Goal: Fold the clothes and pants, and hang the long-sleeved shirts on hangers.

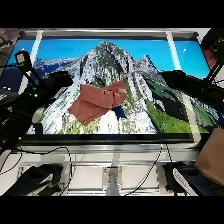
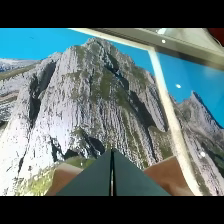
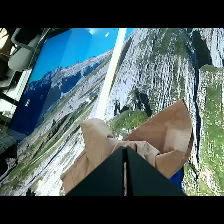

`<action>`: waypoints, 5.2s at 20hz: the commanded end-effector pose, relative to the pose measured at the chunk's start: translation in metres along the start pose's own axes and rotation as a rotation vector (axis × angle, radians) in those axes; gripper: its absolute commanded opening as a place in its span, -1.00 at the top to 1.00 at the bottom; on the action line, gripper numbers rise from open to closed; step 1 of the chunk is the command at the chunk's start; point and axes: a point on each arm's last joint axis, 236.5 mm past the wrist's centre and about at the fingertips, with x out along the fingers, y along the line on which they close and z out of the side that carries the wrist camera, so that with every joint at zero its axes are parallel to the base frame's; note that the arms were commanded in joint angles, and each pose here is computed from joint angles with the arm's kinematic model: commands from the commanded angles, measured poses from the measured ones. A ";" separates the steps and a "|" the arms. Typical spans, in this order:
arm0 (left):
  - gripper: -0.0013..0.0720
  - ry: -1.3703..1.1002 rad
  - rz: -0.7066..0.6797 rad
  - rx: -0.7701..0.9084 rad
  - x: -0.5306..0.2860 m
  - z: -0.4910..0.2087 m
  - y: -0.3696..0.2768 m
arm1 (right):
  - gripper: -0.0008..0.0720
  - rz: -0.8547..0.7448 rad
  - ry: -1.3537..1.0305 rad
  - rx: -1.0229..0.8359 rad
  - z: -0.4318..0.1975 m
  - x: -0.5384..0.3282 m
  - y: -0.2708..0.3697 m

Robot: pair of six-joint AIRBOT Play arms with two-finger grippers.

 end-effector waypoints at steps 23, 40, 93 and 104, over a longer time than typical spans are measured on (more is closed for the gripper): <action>0.95 0.422 0.316 0.302 -0.044 -0.077 0.090 | 0.94 0.066 -0.057 0.013 0.024 -0.011 0.026; -0.15 0.489 0.157 0.024 0.029 -0.129 0.106 | 0.91 0.104 -0.138 -0.042 0.058 -0.033 0.054; 0.11 0.558 -0.043 -0.235 0.119 -0.141 0.099 | -0.39 0.154 0.235 0.045 -0.031 0.049 0.050; 0.03 0.738 -0.208 -0.317 0.140 -0.179 0.087 | -0.39 0.165 0.269 0.048 -0.038 0.046 0.053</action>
